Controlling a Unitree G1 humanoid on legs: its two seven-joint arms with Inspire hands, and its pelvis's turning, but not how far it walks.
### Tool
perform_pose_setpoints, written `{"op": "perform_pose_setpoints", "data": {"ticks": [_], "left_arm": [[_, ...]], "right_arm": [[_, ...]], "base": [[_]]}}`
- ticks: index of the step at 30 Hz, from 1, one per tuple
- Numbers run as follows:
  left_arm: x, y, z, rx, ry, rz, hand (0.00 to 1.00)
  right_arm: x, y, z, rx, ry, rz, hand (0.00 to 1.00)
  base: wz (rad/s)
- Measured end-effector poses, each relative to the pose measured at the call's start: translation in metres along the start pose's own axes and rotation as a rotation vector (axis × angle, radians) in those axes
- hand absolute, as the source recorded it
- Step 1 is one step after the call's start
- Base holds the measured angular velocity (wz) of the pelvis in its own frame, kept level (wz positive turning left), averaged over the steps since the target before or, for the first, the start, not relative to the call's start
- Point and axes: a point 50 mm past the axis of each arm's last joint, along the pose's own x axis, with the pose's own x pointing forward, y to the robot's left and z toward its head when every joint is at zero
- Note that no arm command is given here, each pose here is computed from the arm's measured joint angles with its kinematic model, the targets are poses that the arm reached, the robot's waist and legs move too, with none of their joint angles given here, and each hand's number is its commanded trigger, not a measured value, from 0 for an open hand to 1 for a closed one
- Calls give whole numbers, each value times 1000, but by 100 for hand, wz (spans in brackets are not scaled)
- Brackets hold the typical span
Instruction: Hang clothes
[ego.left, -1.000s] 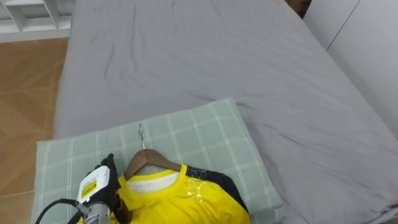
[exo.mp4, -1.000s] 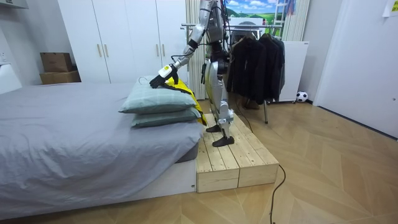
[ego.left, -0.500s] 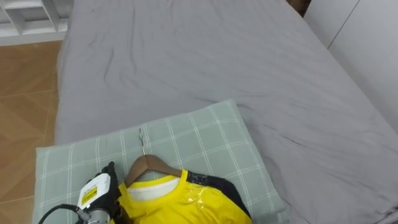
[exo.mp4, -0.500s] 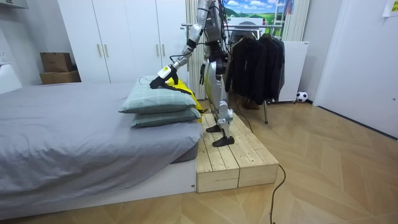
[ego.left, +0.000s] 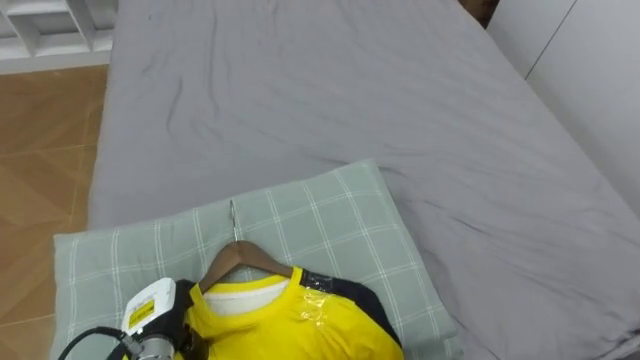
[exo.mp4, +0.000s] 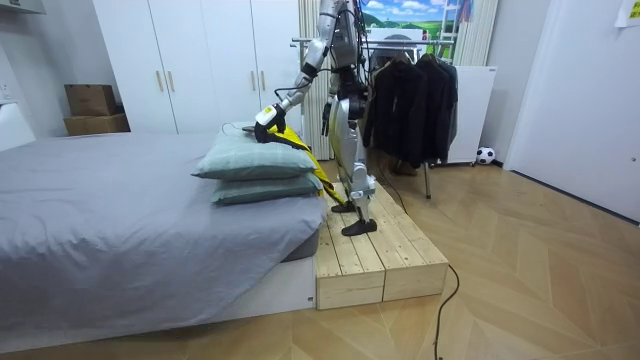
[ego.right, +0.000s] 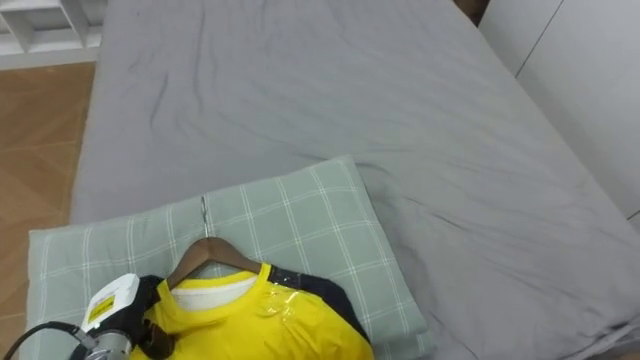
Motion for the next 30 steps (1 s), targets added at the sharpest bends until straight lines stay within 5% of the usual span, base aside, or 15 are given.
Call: {"op": "perform_pose_setpoints", "data": {"ticks": [30], "left_arm": [[-5, -11, -7, -35, 28, -64, 100]], "right_arm": [[0, 0, -1, -1, 3, 0, 0]], "base": [[0]]}}
